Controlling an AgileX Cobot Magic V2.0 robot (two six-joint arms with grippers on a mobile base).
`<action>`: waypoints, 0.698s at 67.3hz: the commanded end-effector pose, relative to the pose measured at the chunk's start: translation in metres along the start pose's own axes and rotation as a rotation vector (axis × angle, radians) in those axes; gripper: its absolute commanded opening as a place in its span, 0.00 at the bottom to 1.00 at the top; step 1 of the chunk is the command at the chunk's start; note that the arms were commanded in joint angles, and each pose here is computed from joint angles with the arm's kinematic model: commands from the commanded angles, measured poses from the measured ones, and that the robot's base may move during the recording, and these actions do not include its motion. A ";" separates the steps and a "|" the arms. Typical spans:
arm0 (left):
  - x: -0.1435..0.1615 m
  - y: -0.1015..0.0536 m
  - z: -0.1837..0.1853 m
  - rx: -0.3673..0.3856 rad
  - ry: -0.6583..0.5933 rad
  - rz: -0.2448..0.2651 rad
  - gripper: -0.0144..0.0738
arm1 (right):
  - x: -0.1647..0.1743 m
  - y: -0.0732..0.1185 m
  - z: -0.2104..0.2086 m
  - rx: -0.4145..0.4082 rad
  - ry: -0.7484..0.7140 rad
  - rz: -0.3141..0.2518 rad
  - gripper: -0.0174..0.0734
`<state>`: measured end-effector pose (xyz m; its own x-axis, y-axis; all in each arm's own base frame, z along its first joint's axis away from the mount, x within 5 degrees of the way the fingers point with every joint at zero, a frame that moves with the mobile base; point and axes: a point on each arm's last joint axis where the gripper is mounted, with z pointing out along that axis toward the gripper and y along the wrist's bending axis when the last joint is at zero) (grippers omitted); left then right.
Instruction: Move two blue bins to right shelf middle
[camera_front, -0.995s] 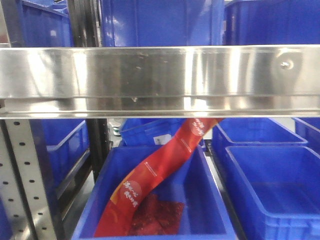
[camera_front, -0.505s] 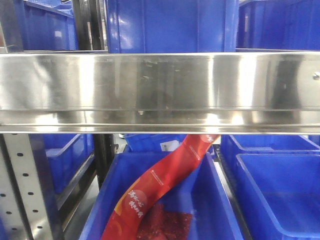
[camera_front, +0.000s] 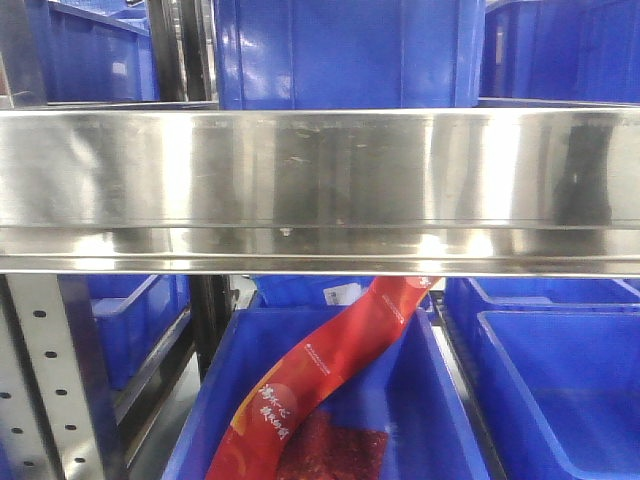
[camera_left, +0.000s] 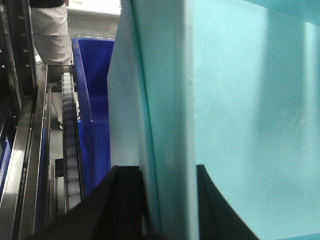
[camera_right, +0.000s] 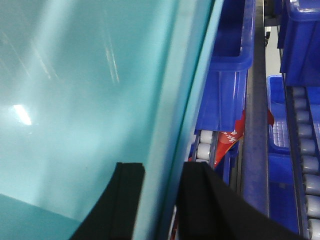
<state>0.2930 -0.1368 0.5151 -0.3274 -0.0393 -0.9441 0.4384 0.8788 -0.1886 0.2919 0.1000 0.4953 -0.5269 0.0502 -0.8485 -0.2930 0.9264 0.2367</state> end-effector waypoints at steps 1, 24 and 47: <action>-0.021 -0.011 -0.019 0.072 -0.156 -0.054 0.04 | -0.008 0.001 -0.005 -0.004 -0.074 -0.018 0.01; -0.021 -0.011 -0.019 0.072 -0.156 -0.054 0.04 | -0.008 0.001 -0.005 -0.004 -0.074 -0.018 0.01; -0.021 -0.011 -0.019 0.072 -0.156 -0.054 0.04 | -0.008 0.001 -0.005 -0.004 -0.074 -0.018 0.01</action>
<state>0.2930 -0.1368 0.5151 -0.3274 -0.0393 -0.9441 0.4384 0.8788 -0.1886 0.2919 0.1000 0.4953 -0.5269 0.0502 -0.8485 -0.2930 0.9264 0.2367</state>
